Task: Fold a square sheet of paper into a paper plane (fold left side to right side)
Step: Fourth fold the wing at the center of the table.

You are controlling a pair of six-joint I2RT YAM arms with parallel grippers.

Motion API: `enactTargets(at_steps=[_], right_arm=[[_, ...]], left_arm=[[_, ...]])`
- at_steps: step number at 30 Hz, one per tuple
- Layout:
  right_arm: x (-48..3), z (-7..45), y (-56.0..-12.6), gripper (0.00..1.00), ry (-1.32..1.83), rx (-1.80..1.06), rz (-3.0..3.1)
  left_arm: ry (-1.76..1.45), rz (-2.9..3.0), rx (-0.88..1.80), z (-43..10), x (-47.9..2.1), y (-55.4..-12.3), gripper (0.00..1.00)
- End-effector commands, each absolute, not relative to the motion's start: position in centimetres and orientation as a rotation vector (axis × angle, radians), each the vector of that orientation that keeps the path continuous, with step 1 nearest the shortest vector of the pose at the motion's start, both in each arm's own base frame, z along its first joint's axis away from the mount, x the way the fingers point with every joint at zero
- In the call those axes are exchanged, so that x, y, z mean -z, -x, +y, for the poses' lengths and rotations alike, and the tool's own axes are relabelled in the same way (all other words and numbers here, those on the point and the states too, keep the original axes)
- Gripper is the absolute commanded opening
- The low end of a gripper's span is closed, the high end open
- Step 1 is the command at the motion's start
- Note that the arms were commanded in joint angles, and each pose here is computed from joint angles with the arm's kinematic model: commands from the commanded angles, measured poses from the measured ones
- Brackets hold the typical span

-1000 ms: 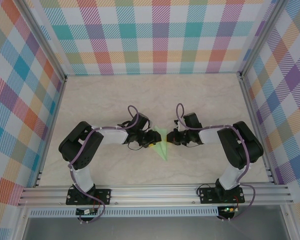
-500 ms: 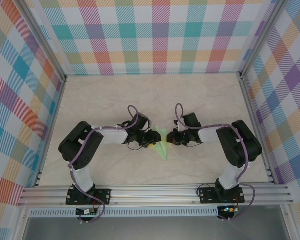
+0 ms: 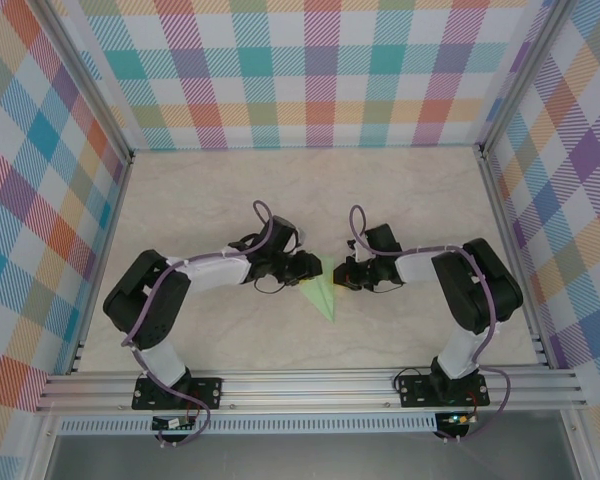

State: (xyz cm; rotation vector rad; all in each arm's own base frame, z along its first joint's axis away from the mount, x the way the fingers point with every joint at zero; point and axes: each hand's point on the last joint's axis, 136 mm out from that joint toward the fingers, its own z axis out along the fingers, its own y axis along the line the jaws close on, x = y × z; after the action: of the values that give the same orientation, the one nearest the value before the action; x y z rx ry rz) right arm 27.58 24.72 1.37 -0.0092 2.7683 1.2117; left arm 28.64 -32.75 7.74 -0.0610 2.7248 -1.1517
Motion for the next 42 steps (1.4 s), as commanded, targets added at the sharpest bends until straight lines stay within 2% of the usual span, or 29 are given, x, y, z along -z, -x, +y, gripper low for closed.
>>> enactTargets(at_steps=[1, 10, 25, 29, 37, 42], right_arm=[[1.9, 23.8, -26.0, 0.06, 0.008, -1.090, 2.887], [2.0, 23.8, -25.8, 0.06, 0.031, -1.064, 2.900], [1.8, 24.0, -26.1, 0.07, 0.035, -1.074, 2.890], [0.2, 24.4, -26.9, 0.11, 0.062, -1.090, 2.845], [-6.0, 23.5, -27.9, 0.30, 0.126, -0.999, 2.707], [-7.5, 24.2, -24.5, 0.29, 0.203, -1.103, 2.708]], left_arm=[[-0.009, 2.714, 1.200, -34.2, -8.4, -28.8, 0.26], [-0.034, 2.730, 1.245, -36.1, -6.2, -30.2, 0.23], [0.105, 2.908, 1.081, -33.9, 0.1, -28.6, 0.21], [0.126, 2.927, 1.051, -33.2, 0.8, -28.1, 0.20], [0.151, 2.935, 1.023, -32.4, 1.0, -27.5, 0.20], [0.151, 2.931, 1.028, -32.5, 0.9, -27.6, 0.20]])
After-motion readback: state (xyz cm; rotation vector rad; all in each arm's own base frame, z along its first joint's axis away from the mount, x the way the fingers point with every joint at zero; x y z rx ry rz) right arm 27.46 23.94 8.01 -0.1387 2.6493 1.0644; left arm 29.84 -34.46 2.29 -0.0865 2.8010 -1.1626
